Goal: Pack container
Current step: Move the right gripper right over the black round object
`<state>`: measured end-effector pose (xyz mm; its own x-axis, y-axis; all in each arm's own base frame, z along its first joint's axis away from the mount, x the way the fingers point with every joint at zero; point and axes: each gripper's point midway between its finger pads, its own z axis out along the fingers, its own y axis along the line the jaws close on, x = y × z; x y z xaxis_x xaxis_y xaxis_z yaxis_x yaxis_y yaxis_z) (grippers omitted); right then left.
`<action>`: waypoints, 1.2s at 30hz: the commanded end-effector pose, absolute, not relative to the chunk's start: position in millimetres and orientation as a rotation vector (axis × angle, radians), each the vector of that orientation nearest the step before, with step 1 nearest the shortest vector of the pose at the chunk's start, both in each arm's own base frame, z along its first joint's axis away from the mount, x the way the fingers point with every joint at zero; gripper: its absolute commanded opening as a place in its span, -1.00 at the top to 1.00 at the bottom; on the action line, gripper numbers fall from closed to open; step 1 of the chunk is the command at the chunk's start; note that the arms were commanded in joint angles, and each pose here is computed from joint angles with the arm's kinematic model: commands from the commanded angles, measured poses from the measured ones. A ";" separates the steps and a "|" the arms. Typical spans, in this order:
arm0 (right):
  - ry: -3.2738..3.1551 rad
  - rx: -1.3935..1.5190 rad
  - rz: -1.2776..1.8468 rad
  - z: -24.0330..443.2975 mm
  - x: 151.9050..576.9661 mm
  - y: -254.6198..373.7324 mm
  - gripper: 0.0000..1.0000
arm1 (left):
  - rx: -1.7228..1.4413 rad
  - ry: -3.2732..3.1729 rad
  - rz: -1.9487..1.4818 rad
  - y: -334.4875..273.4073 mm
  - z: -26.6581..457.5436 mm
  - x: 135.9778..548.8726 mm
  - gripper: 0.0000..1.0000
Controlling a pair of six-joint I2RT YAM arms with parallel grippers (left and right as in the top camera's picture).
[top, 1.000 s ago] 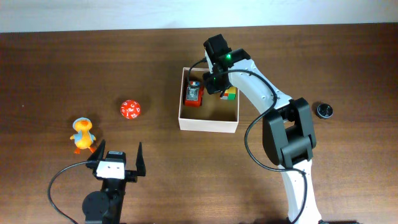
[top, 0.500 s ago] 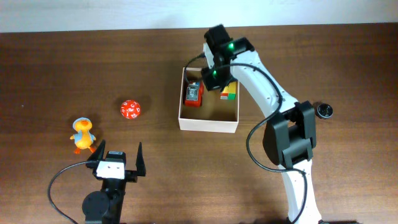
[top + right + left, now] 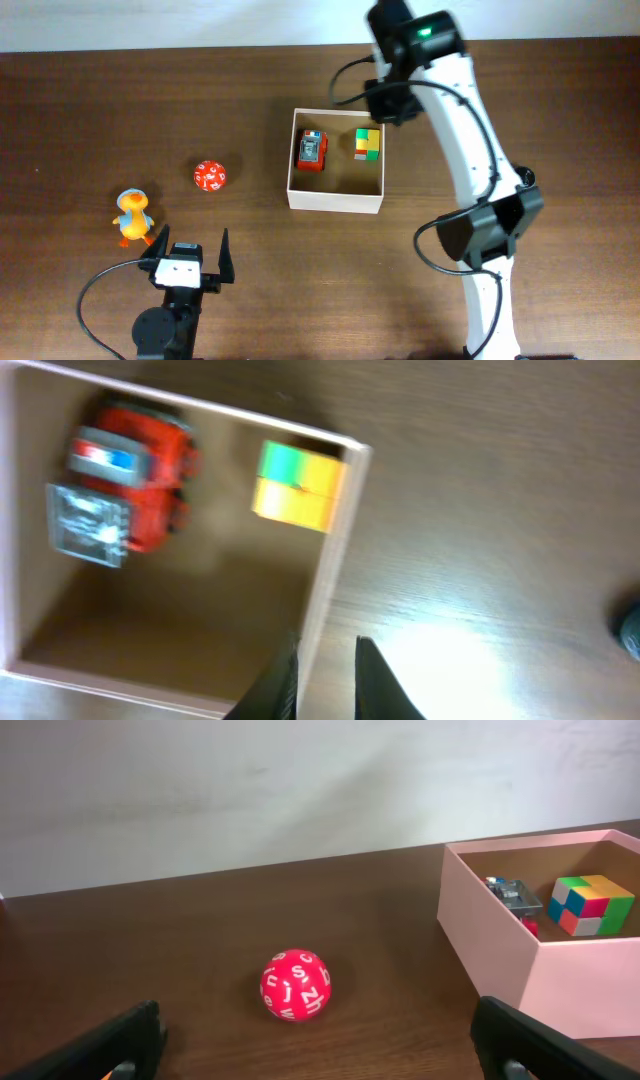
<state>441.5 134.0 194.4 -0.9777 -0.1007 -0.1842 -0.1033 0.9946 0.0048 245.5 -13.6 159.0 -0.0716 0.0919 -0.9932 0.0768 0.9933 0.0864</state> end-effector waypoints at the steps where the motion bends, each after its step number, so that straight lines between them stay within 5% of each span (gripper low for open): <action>1: 2.861 -0.026 -0.010 232.2 444.3 99.1 0.58 | 0.147 1.642 0.027 -14.0 157.3 245.4 -0.99; 4: 2.811 0.014 0.000 255.2 439.3 85.4 0.42 | 0.147 1.642 0.027 -14.0 157.3 245.4 -0.99; 8: 2.757 0.060 -0.025 284.0 422.8 64.5 -0.49 | 0.147 1.642 0.027 -14.0 157.3 245.4 -0.99; 11: 2.767 0.105 -0.074 292.0 400.5 44.4 -0.73 | 0.147 1.642 0.027 -14.0 157.3 245.4 -0.99; 19: 2.937 0.486 -0.292 239.0 331.5 -24.9 -0.78 | 0.147 1.642 0.027 -14.0 157.3 245.4 -0.99; 27: 2.969 0.530 -0.302 175.0 340.8 -33.2 -0.80 | 0.147 1.642 0.027 -14.0 157.3 245.4 -0.99; 36: 2.864 0.737 -0.369 165.8 348.7 -62.7 -0.78 | 0.147 1.642 0.027 -14.0 157.3 245.4 -0.99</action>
